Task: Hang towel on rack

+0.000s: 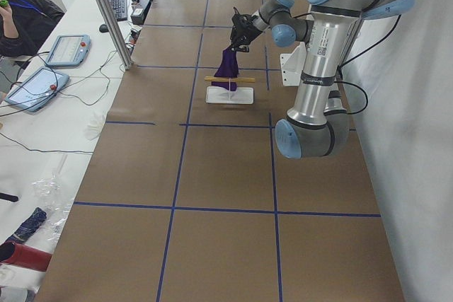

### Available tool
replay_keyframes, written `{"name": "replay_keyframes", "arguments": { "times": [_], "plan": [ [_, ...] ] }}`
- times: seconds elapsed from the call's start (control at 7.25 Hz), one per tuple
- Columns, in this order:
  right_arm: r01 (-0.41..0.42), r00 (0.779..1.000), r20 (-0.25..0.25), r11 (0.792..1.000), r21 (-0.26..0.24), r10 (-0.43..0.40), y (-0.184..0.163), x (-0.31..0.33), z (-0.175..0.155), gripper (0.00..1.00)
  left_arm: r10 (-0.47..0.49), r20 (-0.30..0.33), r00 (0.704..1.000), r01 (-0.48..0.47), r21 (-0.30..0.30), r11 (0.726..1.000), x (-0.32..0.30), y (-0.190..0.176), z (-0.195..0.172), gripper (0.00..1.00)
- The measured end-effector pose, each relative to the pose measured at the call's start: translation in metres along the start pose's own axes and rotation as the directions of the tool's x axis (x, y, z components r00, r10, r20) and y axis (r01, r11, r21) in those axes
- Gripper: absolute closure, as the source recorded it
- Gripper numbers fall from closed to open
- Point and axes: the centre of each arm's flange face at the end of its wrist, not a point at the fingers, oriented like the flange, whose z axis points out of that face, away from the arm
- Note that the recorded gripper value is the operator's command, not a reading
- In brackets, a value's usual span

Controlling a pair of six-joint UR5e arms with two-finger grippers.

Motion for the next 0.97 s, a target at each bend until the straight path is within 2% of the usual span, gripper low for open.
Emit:
{"name": "replay_keyframes", "arguments": {
  "times": [0.41,0.83,0.97],
  "plan": [
    [-0.002,1.0,-0.002,1.0,-0.009,0.002,0.002,0.004,0.002,0.0,0.086,0.136,0.987,-0.098,0.084,0.992,-0.056,-0.005,0.038,1.0],
    [-0.009,1.0,0.013,1.0,-0.019,0.009,0.005,0.006,0.003,0.0,0.142,0.257,0.956,-0.187,0.159,0.969,-0.093,0.007,0.098,1.0],
    [-0.014,1.0,0.021,1.0,-0.025,0.015,0.008,0.008,0.003,0.0,0.155,0.285,0.946,-0.209,0.168,0.963,-0.102,0.011,0.113,0.7]
  ]
}}
